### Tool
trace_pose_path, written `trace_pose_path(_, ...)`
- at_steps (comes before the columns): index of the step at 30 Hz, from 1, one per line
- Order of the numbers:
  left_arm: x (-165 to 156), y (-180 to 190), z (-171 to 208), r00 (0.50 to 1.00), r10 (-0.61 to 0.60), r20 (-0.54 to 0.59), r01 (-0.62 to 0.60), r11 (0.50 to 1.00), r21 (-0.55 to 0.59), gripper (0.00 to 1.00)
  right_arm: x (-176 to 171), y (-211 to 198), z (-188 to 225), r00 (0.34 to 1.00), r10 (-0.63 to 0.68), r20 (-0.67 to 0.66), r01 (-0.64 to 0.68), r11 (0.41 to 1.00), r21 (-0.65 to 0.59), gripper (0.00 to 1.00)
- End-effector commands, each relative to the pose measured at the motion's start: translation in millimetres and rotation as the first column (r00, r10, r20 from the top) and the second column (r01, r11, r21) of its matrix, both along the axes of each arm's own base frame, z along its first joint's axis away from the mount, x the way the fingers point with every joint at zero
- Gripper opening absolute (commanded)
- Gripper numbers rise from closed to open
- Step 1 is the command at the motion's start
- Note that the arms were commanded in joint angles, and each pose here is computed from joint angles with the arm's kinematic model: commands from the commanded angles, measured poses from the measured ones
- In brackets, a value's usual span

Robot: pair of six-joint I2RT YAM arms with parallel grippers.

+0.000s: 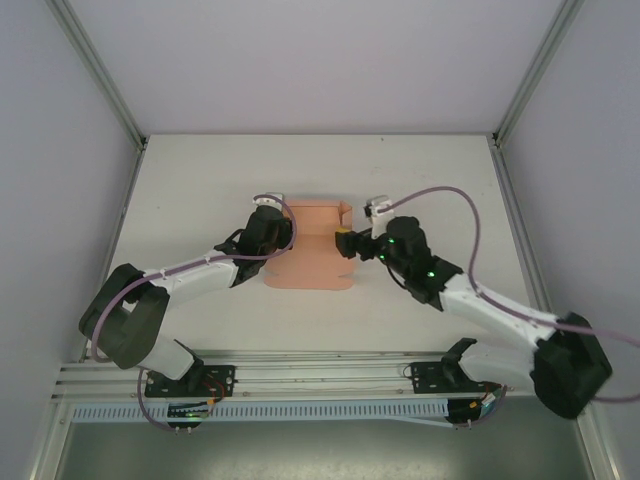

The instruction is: Assemble paper box

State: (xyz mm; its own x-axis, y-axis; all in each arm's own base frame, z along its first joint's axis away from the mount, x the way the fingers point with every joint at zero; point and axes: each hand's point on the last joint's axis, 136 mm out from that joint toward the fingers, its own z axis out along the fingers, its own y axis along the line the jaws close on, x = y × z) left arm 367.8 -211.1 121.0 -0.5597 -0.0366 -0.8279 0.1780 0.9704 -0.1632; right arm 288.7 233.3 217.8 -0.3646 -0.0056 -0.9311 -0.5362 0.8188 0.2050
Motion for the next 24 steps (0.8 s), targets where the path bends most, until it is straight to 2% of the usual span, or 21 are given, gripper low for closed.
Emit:
trace_pose_path(1,3,0,6,0.999,-0.010,0.032,0.010,1.000,-0.006,0.00,-8,-31,6,0.999,-0.052,-0.009,0.052,0.997,0.054,0.91)
trace_pose_path(3,3,-2,8,0.999,-0.020,0.039,0.020,1.000,-0.011,0.00,-10,-49,1,0.997,-0.070,-0.046,0.074,0.994,0.084,0.85)
trace_pose_path(5,2,-5,9,0.998,-0.037,0.043,0.038,0.999,-0.019,0.00,-3,-67,-6,0.991,-0.097,-0.089,0.107,0.988,0.113,0.75)
trace_pose_path(8,1,-8,11,0.997,-0.053,0.051,0.054,0.998,-0.028,0.00,2,-65,-19,0.990,-0.032,-0.141,0.048,0.993,0.112,0.74)
trace_pose_path(11,0,-9,13,0.996,-0.066,0.056,0.068,0.997,-0.033,0.00,10,-49,-32,0.982,0.057,-0.182,-0.042,0.995,0.086,0.73)
trace_pose_path(13,-1,-9,14,0.996,-0.068,0.058,0.071,0.997,-0.037,0.00,14,-32,-37,0.965,0.150,-0.215,-0.132,0.987,0.096,0.67)
trace_pose_path(18,-2,-9,15,0.996,-0.071,0.061,0.073,0.997,-0.038,0.00,21,6,-48,0.910,0.312,-0.273,-0.282,0.949,0.145,0.61)
trace_pose_path(24,0,-9,15,0.996,-0.069,0.060,0.071,0.997,-0.029,0.00,25,40,-58,0.875,0.386,-0.292,-0.357,0.922,0.148,0.58)
